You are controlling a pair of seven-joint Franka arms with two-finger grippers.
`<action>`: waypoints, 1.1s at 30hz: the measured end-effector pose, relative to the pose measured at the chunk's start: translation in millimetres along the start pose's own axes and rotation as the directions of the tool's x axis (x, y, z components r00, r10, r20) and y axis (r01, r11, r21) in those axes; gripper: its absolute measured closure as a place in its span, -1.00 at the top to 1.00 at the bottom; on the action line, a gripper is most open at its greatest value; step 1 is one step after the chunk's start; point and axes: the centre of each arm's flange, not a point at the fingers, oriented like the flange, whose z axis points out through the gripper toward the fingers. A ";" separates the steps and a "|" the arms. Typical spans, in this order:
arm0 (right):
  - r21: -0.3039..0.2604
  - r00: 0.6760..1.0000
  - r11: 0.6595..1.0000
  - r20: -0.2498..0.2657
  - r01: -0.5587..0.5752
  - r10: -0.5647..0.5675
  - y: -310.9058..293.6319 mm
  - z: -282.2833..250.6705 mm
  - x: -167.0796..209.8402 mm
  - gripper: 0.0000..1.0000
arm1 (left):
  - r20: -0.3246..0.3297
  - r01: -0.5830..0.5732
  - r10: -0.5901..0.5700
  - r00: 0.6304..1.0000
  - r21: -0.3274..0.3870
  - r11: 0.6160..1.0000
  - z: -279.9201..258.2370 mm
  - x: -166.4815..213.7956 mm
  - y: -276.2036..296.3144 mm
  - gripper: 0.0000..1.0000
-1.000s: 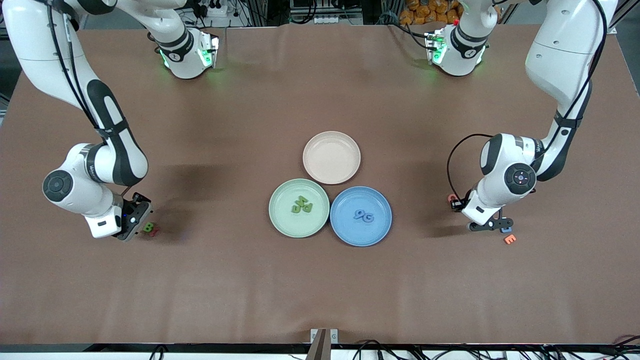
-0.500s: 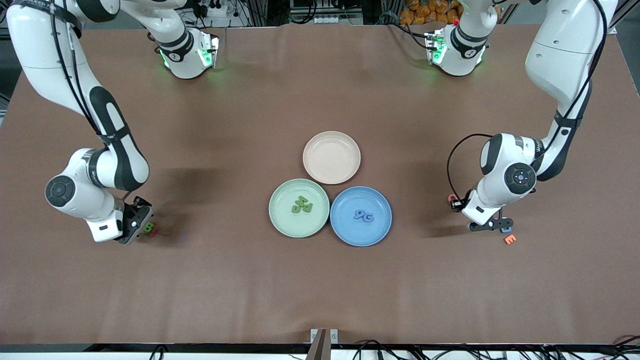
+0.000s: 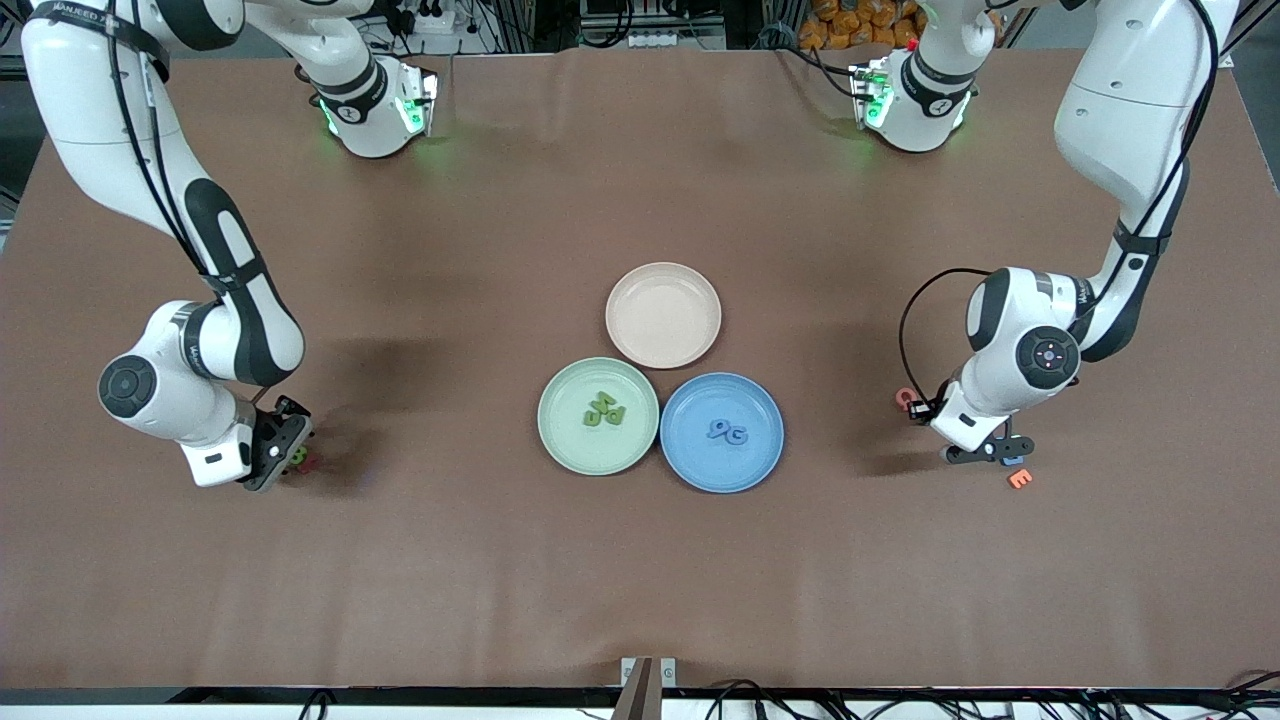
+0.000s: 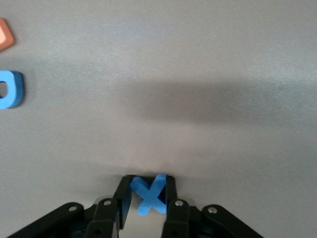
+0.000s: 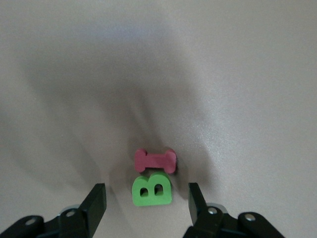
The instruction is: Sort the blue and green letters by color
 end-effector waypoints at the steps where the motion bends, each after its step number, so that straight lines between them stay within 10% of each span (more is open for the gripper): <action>1: 0.000 1.000 1.000 0.000 0.000 0.000 0.0 0.3 0.1 0.50 | -0.004 -0.001 0.001 1.000 0.000 1.000 -1.2 1.3 -1.5 -0.35; 13: 0.001 1.000 1.000 0.002 -0.001 0.001 0.4 2.2 -0.5 0.39 | -0.052 -0.014 0.014 0.999 0.006 1.000 -48.4 18.2 0.4 -0.35; 23: 0.000 1.000 1.000 0.003 0.001 -0.001 0.6 1.8 0.4 0.03 | -0.104 -0.034 0.034 0.994 0.003 0.999 -90.4 16.0 39.2 -0.35; 25: -0.003 1.000 1.000 0.001 0.003 -0.003 1.3 0.2 1.9 -0.31 | -0.128 -0.015 0.014 0.992 -0.007 1.000 -106.4 9.3 66.9 -0.35; 33: -0.014 1.000 1.000 -0.012 -0.010 0.010 6.2 -6.1 3.1 -0.31 | -0.141 0.012 -0.014 0.990 -0.017 1.000 -114.4 2.5 90.9 -0.35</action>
